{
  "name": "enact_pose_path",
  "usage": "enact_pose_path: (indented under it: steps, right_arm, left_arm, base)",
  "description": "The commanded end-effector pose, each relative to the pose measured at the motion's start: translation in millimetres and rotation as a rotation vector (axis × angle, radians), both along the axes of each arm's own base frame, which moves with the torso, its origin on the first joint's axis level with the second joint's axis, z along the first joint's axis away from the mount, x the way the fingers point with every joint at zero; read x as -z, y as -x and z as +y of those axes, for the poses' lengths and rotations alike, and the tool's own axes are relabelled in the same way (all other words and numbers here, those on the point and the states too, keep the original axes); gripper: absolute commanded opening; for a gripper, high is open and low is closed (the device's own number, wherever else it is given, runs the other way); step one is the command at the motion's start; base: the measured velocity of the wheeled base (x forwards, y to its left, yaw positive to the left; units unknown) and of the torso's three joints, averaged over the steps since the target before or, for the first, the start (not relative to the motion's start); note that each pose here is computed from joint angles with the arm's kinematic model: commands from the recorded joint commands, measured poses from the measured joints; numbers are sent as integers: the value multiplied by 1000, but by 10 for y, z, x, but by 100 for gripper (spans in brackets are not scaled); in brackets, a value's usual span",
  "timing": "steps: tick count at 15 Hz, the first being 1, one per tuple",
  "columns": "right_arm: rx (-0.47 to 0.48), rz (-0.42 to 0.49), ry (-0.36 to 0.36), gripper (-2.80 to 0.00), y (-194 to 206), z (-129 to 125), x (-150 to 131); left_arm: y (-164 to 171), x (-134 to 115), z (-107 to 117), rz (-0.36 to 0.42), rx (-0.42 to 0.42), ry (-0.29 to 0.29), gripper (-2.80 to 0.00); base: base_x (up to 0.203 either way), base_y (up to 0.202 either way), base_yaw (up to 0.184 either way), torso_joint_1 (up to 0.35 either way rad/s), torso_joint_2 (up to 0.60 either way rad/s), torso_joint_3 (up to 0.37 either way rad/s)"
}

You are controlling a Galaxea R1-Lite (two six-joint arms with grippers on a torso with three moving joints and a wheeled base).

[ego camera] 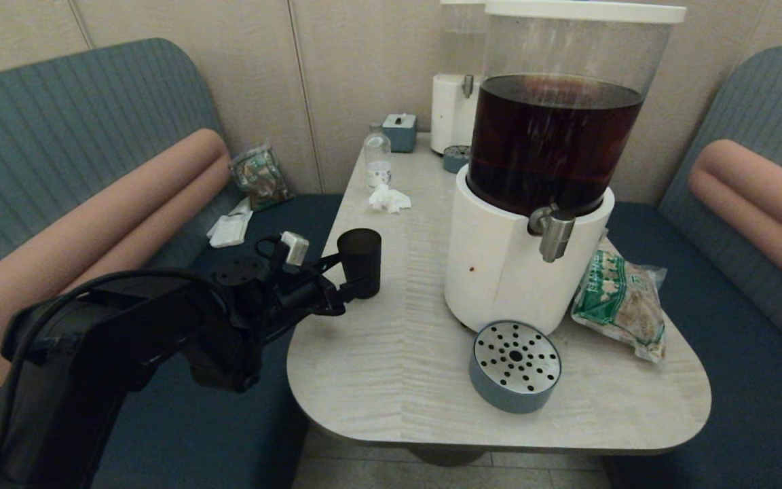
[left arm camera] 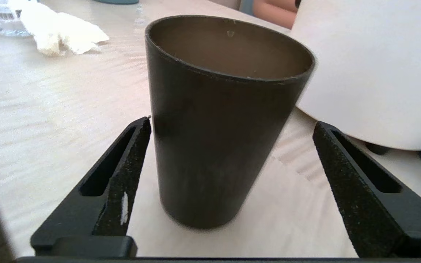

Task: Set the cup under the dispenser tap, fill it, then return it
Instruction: Place the cup next to the water dispenser

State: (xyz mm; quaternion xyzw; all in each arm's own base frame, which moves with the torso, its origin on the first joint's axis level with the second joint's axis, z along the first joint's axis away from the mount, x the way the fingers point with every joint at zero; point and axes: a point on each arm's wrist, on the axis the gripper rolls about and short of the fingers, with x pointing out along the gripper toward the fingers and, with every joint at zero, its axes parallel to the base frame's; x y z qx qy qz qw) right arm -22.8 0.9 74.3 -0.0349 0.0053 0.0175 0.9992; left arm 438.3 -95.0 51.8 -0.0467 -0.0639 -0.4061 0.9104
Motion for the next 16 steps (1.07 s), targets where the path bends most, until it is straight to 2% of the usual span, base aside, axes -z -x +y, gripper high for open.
enact_pose_path:
  steps: [1,5,11,12,16]
  right_arm:
    - [-1,2,1,-280,-1,0,0]
    - [-1,2,1,-280,-1,0,0]
    - [-1,2,1,-280,-1,0,0]
    - [-1,2,1,-280,-1,0,0]
    - [-1,2,1,-280,-1,0,0]
  left_arm:
    - [91,-129,116,-8,-12,-3,0]
    - [272,-223,190,15,5,-19,0]
    - [690,-594,252,5,7,-21,0]
    - [770,-672,269,-5,6,-21,-280]
    - [1170,-1109,343,-88,0,-8,-280]
  base:
    - [0,0,0,0,0,0]
    - [0,0,0,0,0,0]
    - [0,0,0,0,0,0]
    - [0,0,0,0,0,0]
    - [0,0,0,0,0,0]
